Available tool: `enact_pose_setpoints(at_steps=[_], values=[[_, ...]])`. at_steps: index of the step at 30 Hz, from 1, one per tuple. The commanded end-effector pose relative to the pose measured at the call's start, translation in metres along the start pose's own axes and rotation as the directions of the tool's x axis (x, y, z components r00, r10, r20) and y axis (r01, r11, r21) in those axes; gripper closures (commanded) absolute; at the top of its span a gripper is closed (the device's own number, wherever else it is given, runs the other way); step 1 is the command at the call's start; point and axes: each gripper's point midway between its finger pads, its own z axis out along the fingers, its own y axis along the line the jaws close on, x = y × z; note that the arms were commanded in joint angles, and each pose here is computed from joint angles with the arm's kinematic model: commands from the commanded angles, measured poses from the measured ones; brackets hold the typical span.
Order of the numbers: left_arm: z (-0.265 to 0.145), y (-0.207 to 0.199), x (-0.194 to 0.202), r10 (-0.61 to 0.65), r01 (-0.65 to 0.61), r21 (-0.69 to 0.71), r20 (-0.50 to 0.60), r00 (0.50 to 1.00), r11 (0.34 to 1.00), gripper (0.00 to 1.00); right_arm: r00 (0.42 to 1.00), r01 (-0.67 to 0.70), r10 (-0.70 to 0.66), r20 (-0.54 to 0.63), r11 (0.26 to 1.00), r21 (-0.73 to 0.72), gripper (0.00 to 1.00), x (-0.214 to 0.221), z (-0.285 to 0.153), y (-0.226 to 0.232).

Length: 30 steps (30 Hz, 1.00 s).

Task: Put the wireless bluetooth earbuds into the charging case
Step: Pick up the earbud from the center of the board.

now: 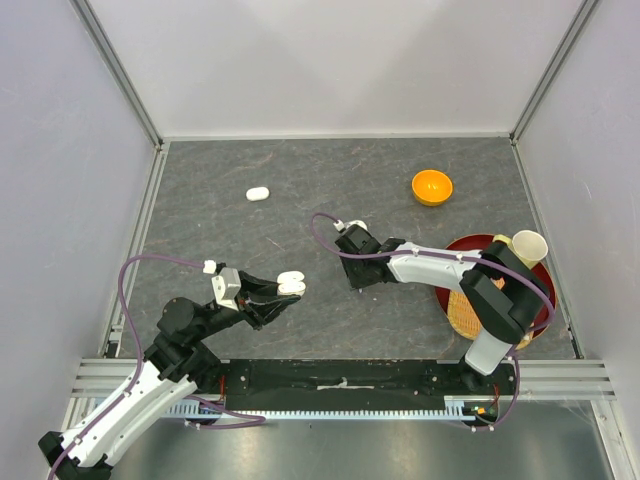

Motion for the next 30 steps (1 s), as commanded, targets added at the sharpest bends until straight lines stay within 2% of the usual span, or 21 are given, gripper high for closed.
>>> enact_pose_setpoints(at_steps=[1, 30], values=[[0.002, 0.0, -0.017, 0.016, -0.016, -0.009, 0.037, 0.999, 1.0, 0.98, 1.0, -0.005, 0.004, 0.007, 1.0, 0.007, 0.61, -0.005, 0.0, 0.002], [0.004, 0.0, -0.013, 0.003, -0.003, -0.004, 0.025, 1.0, 1.0, 0.98, 0.999, -0.032, 0.033, -0.008, 0.999, 0.04, 0.64, 0.006, -0.003, -0.006]])
